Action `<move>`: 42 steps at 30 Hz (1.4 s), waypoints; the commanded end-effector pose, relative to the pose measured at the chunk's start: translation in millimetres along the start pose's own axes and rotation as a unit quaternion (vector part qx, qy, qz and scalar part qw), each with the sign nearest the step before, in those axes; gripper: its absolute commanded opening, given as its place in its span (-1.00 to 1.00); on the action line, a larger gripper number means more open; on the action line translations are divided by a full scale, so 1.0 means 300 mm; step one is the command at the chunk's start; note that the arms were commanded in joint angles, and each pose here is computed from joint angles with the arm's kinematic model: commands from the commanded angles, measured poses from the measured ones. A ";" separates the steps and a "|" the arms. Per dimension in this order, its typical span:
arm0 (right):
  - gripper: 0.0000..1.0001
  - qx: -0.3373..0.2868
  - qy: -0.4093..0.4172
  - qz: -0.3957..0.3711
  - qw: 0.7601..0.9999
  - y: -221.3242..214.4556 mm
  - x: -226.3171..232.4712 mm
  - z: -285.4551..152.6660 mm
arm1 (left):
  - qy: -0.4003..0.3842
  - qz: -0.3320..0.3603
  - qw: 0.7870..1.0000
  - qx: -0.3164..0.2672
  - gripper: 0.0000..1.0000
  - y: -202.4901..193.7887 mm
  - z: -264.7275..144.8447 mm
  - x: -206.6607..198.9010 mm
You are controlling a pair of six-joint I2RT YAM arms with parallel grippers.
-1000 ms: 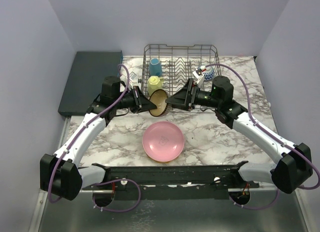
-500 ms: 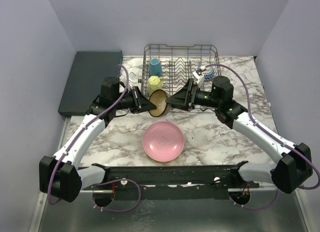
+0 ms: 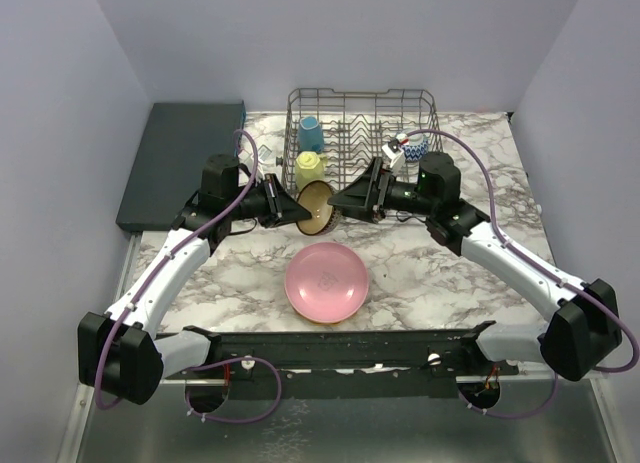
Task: Load the mixed dishes into the dish rack
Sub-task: Turn the bowl upside down on the dish rack.
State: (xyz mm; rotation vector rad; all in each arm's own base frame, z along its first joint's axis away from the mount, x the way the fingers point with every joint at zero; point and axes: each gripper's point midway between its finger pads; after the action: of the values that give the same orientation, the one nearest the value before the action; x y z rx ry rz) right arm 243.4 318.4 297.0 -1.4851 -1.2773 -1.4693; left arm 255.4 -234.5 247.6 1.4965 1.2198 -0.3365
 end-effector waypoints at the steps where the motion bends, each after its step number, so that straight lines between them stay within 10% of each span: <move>1: 0.64 -0.014 0.016 -0.014 1.000 0.022 0.051 0.010 | 0.002 0.026 1.000 -0.016 -1.00 0.024 -0.021 -0.018; 22: 0.54 -0.008 0.013 -0.015 1.000 0.019 0.046 0.034 | 0.026 0.022 0.999 -0.010 -1.00 0.021 -0.016 0.014; 37: -0.30 -0.007 0.011 -0.012 1.000 0.021 0.040 0.038 | 0.030 0.021 0.999 -0.006 -1.00 0.021 -0.012 0.021; 42: -0.38 -0.026 -0.001 -0.018 0.999 0.036 0.035 0.029 | 0.036 0.023 0.999 -0.007 -0.62 0.020 -0.015 0.027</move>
State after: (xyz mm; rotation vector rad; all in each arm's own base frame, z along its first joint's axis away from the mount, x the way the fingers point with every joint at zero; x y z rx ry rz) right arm 250.3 324.4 282.8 -1.5398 -1.2773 -1.4339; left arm 256.7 -226.3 233.6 1.5335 1.2768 -0.2913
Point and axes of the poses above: each gripper's point midway between its finger pads, its own z axis out along the fingers, its own x axis along the line the jaws close on, y = z × x, and after that the axes turned 12 degrees about z, right-handed
